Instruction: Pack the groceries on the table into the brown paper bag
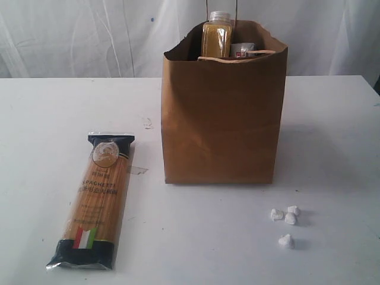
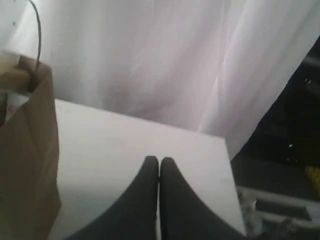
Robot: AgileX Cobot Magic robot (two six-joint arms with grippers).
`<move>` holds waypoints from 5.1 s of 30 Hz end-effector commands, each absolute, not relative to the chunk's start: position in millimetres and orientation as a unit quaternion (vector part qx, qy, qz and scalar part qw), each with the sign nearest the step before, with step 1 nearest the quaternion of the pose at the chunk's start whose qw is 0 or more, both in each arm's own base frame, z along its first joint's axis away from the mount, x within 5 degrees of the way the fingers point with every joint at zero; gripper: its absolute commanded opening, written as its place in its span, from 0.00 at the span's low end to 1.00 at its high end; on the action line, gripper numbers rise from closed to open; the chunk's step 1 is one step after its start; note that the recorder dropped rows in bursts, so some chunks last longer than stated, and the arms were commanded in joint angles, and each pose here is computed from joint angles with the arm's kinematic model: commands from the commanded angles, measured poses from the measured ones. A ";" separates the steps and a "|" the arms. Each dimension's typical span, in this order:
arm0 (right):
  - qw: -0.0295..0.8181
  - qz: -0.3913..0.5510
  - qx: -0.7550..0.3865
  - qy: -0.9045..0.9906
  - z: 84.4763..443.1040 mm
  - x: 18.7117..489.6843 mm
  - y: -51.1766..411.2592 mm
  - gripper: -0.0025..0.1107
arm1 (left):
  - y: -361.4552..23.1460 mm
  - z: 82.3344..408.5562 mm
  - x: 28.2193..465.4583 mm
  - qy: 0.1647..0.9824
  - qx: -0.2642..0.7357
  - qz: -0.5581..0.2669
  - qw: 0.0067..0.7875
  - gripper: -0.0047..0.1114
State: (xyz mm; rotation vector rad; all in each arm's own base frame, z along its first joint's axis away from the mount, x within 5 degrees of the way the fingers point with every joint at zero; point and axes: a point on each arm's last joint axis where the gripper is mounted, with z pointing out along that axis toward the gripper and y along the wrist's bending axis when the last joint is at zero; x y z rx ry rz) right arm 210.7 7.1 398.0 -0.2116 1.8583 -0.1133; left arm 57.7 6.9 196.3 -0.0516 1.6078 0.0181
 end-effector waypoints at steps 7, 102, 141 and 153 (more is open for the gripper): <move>0.455 0.042 0.090 0.885 303.5 186.2 0.4 0.02 | 6.3 195.5 57.6 0.719 -0.016 0.008 0.695 0.04; 0.176 0.071 -0.172 0.967 176.0 269.3 79.2 0.14 | 6.3 195.5 57.6 0.719 -0.016 0.008 0.695 0.04; 0.482 0.333 -0.098 0.804 415.1 269.2 109.5 0.14 | 6.3 195.5 57.6 0.719 -0.016 0.008 0.695 0.04; 0.443 0.299 -0.082 0.841 358.1 353.1 126.3 0.25 | 6.3 195.5 57.6 0.719 -0.016 0.008 0.695 0.04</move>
